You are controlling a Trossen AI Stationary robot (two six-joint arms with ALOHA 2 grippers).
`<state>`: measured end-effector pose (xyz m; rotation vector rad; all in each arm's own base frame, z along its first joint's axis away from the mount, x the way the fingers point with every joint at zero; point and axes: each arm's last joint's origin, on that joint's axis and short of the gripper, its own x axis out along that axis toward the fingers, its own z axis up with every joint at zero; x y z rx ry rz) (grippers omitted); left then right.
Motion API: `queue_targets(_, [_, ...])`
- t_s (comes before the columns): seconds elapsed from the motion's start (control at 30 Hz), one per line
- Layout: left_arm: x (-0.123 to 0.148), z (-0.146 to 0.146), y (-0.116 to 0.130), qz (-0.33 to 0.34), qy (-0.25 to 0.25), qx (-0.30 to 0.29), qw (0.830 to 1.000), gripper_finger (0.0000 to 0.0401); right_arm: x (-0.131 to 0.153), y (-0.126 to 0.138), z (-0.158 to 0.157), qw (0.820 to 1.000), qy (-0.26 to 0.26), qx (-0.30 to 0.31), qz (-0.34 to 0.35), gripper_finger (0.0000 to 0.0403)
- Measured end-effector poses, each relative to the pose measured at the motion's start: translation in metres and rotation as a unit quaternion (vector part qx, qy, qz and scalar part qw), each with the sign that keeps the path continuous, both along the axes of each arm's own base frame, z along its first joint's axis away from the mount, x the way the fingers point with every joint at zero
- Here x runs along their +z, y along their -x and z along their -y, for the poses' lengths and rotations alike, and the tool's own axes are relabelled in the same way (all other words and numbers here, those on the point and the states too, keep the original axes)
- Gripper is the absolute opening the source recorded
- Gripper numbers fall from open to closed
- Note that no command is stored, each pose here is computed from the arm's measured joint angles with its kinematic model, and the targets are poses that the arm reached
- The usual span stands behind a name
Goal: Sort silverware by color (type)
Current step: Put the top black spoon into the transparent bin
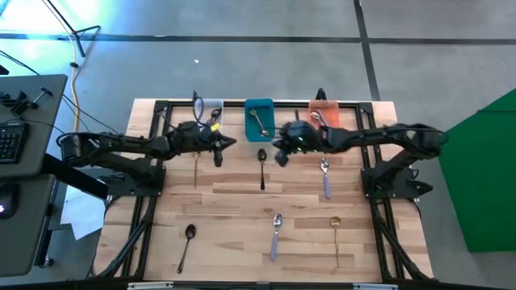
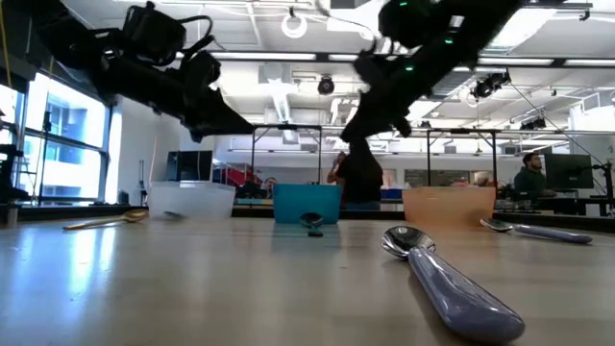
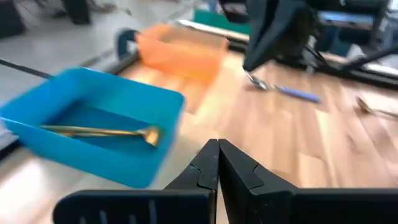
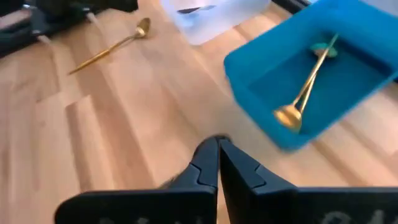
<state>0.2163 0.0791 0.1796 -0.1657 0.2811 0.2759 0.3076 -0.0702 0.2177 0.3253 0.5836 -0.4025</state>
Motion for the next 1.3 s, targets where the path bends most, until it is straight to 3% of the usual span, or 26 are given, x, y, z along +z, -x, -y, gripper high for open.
queue_targets(0.2, [-0.007,0.016,-0.026,-0.021,0.046,-0.036,0.998,0.0,-0.018,0.037,-0.007,0.998,0.016,0.001,0.055,0.0])
queue_targets(0.37, [-0.024,0.017,-0.05,-0.052,0.092,-0.018,0.994,0.0008,-0.019,0.055,-0.002,0.997,0.047,0.002,0.069,0.0])
queue_targets(0.67, [-0.059,0.007,-0.093,-0.106,0.137,0.02,0.985,0.0083,-0.011,0.064,0.015,0.992,0.101,0.044,0.066,0.0])
queue_targets(0.97, [-0.075,-0.002,-0.111,-0.133,0.127,0.073,0.98,0.0166,-0.013,0.064,0.016,0.989,0.12,0.063,0.051,0.0])
queue_targets(1.3, [-0.075,-0.014,-0.112,-0.116,0.124,0.092,0.981,0.0173,-0.014,0.064,0.013,0.988,0.127,0.077,0.045,0.0])
